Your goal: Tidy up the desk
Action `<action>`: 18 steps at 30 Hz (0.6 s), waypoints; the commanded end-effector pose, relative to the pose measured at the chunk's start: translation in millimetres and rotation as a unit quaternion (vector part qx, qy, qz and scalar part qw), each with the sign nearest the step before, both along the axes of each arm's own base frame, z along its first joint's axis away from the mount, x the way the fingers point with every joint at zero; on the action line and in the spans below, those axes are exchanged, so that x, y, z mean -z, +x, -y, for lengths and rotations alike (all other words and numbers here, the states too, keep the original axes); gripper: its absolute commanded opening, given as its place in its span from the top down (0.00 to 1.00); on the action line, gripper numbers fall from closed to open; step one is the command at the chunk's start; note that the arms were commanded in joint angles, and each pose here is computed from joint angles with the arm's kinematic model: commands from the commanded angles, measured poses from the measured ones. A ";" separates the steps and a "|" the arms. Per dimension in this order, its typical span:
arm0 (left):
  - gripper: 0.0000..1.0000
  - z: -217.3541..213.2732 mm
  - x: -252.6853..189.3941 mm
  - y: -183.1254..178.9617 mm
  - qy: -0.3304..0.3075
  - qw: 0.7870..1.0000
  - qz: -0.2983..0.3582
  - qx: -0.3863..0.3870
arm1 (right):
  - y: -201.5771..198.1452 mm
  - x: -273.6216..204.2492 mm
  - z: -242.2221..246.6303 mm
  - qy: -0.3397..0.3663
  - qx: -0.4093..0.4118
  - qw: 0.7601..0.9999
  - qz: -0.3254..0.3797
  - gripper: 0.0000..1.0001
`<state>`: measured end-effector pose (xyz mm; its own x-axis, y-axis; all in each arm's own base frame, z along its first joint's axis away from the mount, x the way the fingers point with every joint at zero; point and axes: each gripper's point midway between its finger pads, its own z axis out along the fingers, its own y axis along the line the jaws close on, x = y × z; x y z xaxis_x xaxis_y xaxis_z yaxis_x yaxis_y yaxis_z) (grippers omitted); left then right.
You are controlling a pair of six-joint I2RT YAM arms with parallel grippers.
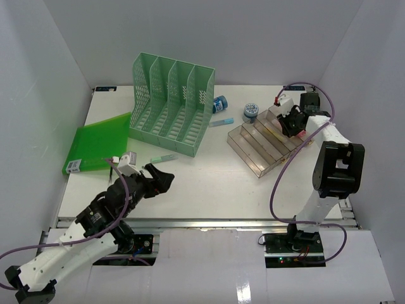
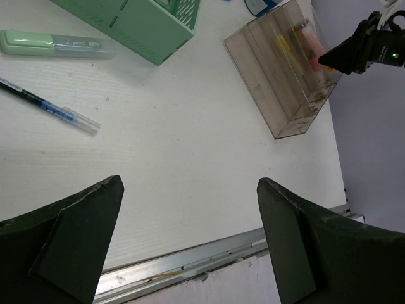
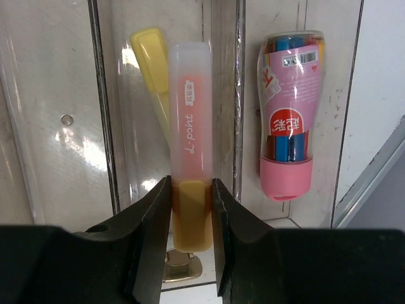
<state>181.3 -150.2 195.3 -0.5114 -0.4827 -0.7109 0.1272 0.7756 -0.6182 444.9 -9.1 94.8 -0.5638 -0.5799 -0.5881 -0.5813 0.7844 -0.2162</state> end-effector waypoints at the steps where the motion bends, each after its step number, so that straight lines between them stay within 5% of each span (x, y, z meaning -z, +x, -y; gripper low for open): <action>1: 0.02 11.7 13.0 6.6 -0.004 1.000 -0.020 0.000 | 4.7 -9.9 -6.3 0.009 -0.022 1.000 0.017 0.46; 3: 0.06 15.8 21.8 11.2 -0.003 0.999 -0.038 -0.010 | 0.7 -18.4 -8.1 0.014 -0.020 0.999 0.021 0.31; 7: 0.19 25.1 36.7 23.9 0.002 0.997 -0.065 -0.028 | -13.8 -57.1 -29.7 0.065 -0.044 0.995 0.057 0.18; 14: 0.57 13.0 61.7 68.1 -0.044 0.986 -0.152 -0.055 | -93.4 -115.9 -104.5 0.238 -0.178 0.953 0.057 0.16; 18: 0.59 -10.0 71.7 94.2 -0.085 0.967 -0.212 -0.112 | -129.0 -131.0 -130.6 0.318 -0.211 0.921 0.073 0.15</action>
<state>250.7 -142.1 110.7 -0.6155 -0.6097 -0.4994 -0.2510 0.7523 -0.6091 368.9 77.3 216.4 -0.2543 -0.4286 -0.8670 -0.7682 0.6341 -0.0881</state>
